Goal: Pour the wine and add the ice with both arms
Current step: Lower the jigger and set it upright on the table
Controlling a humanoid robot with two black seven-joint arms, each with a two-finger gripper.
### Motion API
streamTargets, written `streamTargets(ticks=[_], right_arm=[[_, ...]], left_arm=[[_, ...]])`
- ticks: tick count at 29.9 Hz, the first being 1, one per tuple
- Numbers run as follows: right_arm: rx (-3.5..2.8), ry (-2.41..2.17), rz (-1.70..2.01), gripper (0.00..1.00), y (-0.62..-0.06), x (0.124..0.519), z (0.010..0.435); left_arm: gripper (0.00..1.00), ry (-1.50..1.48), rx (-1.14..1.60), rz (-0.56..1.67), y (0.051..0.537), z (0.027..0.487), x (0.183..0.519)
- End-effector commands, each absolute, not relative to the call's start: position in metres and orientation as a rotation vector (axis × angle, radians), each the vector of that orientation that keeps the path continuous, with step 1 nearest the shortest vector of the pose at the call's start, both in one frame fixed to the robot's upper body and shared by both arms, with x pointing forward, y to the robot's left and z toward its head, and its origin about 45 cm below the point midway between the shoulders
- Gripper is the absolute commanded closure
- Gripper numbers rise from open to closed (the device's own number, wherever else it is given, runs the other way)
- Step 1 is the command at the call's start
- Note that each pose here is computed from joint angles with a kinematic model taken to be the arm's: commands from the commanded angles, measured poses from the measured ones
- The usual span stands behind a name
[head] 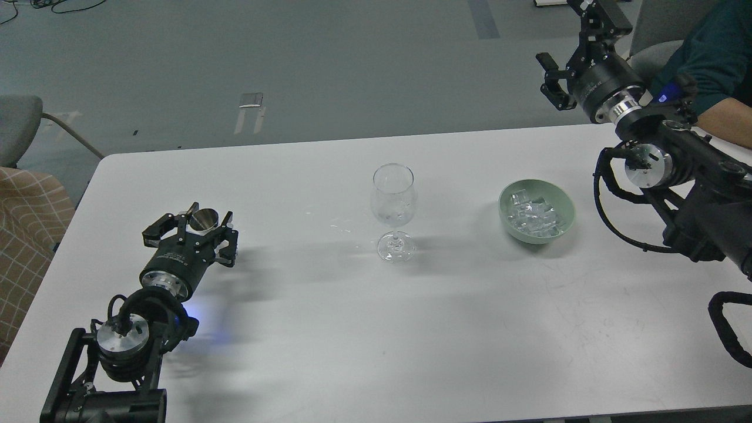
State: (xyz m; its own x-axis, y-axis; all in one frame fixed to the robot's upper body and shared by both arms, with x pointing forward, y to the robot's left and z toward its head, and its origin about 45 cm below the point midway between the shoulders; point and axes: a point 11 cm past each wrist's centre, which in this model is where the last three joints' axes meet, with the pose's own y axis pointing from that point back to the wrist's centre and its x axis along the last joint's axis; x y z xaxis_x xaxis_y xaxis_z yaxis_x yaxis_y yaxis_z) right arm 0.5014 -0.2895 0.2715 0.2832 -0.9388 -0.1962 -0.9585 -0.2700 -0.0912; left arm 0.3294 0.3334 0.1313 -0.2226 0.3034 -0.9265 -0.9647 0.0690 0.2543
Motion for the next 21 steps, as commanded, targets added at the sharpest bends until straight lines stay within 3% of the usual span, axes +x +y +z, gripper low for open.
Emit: streamTargets(ticks=[1,2,4,16,21], right_arm=[[-2.358,1.767,0.152,0.0,-0.289,0.501,0.271],[-2.358,1.767,0.152,0.0,-0.289,0.501,0.271],[-2.356,1.766,0.154,0.0,-0.289,0.501,0.271],[-2.356,1.765,0.152,0.0,-0.289,0.501,0.272],[-2.357,1.764,0.154,0.0,-0.288,0.501,0.272]], left_arm=[[0.17,1.201,-0.784,1.425,0.334,0.133,0.331],[0.17,1.201,-0.784,1.425,0.334,0.133,0.331],[0.04,1.204,-0.785,1.424,0.334,0.133,0.331],[0.02,1.204,-0.768,1.44,0.342,0.128,0.323],[0.02,1.189,-0.74,1.475,0.362,0.115,0.295]])
